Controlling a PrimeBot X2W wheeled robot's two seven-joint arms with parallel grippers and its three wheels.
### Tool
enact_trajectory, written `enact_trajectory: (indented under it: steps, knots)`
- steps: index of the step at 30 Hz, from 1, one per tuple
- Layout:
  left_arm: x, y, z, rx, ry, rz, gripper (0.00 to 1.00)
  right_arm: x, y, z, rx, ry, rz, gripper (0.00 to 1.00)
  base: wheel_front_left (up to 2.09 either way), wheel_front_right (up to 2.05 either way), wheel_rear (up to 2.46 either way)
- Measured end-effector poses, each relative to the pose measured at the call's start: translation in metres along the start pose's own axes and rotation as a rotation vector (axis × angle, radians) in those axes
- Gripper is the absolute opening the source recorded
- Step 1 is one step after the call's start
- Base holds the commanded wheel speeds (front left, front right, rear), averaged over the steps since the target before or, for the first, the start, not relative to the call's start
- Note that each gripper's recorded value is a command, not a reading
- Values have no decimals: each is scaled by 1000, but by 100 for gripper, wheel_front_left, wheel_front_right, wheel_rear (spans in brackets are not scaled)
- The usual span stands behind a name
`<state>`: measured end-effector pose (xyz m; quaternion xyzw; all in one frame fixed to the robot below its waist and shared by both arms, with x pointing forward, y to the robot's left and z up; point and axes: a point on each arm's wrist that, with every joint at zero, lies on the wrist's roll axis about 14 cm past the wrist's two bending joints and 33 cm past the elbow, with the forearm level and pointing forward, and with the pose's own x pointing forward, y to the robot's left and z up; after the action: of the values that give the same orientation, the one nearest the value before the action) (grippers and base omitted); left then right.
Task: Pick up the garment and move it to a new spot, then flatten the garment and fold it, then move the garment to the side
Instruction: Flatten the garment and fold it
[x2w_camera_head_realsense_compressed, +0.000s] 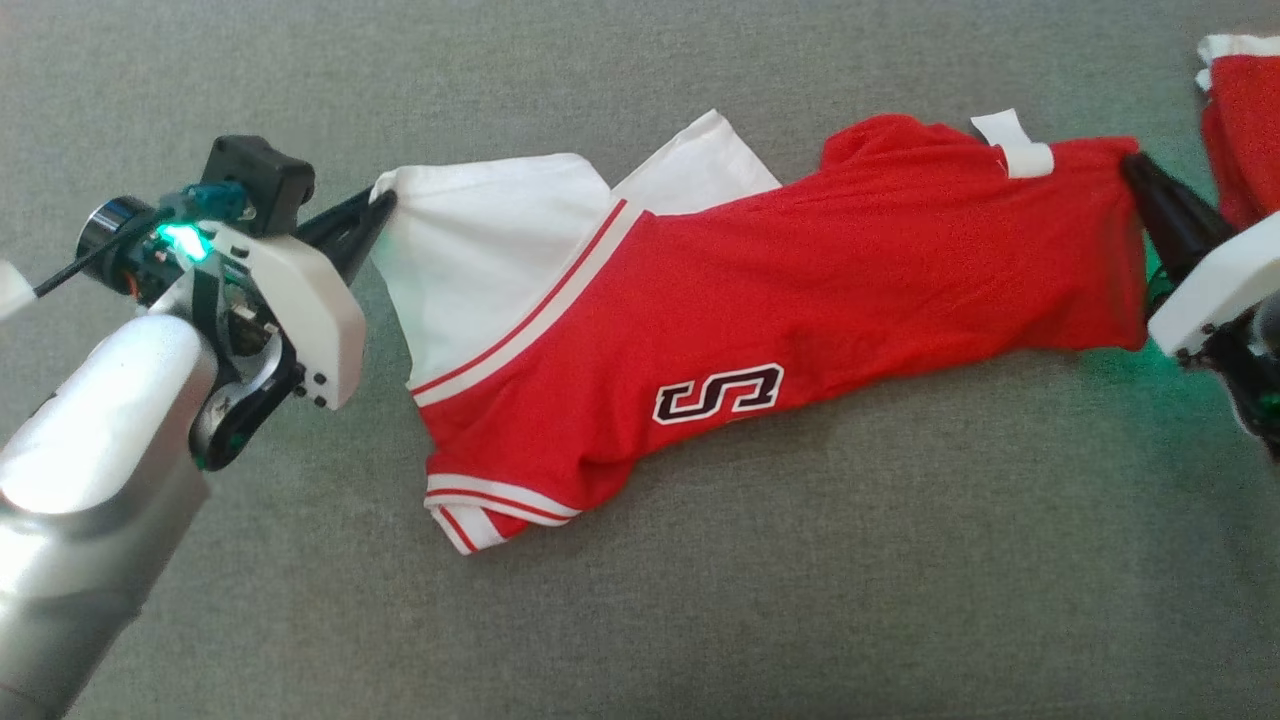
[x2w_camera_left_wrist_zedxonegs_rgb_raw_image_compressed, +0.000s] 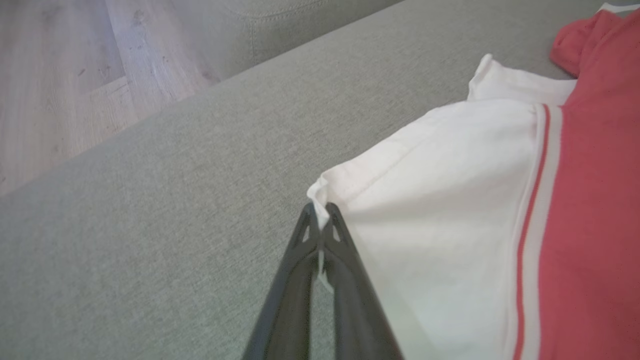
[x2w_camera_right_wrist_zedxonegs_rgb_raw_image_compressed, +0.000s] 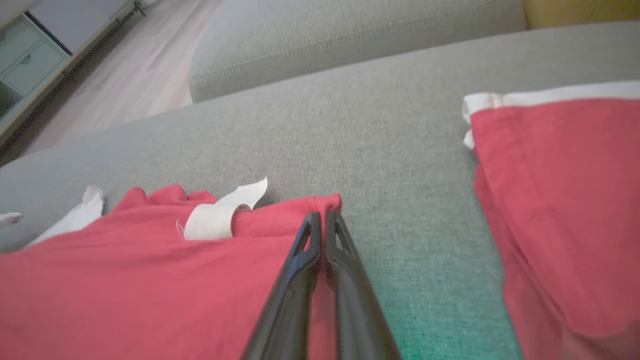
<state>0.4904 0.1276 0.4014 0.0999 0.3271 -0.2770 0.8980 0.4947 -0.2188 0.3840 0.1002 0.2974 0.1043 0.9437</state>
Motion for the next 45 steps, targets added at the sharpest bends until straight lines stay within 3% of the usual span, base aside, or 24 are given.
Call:
enact_trajectory:
  steps: [8, 14, 17, 21, 22, 23, 27, 34, 39, 45]
  knots:
    - [-19, -2, 41, 57, -163, 15, 0, -37, 0, 53, 7, -208, 31, 0, 0, 0, 0]
    - [-68, -11, 85, 104, -397, 44, 0, -102, -5, 64, -25, -307, 43, 0, 0, 0, 0]
    - [-85, -31, 67, 55, -407, 20, 0, -127, -7, 45, -26, -281, 44, 0, 0, 0, 0]
    - [-94, -54, 0, -23, -297, 19, 0, -147, -13, -22, 36, -151, 15, 0, 0, 0, 0]
    - [-96, -60, -17, -58, -270, 17, 0, -149, -14, -38, 62, -121, 5, 14, 0, 0, 0]
    - [-97, -67, -31, -97, -246, 14, 0, -151, -15, -54, 90, -93, -5, 98, 0, 0, 0]
    - [-103, -77, -57, -155, -221, 33, 0, -159, -22, -85, 150, -36, -48, 100, 0, 0, 0]
    - [-102, -90, -58, -169, -249, 29, 0, -159, -20, -89, 149, -3, -42, 100, 0, 0, 0]
    - [-100, -91, -62, -159, -242, 34, 0, -150, 11, -101, 178, 59, 43, 100, 0, 0, 0]
    - [-99, -90, -58, -144, -254, 37, 0, -159, 49, -142, 209, 250, 141, 100, 0, 0, 0]
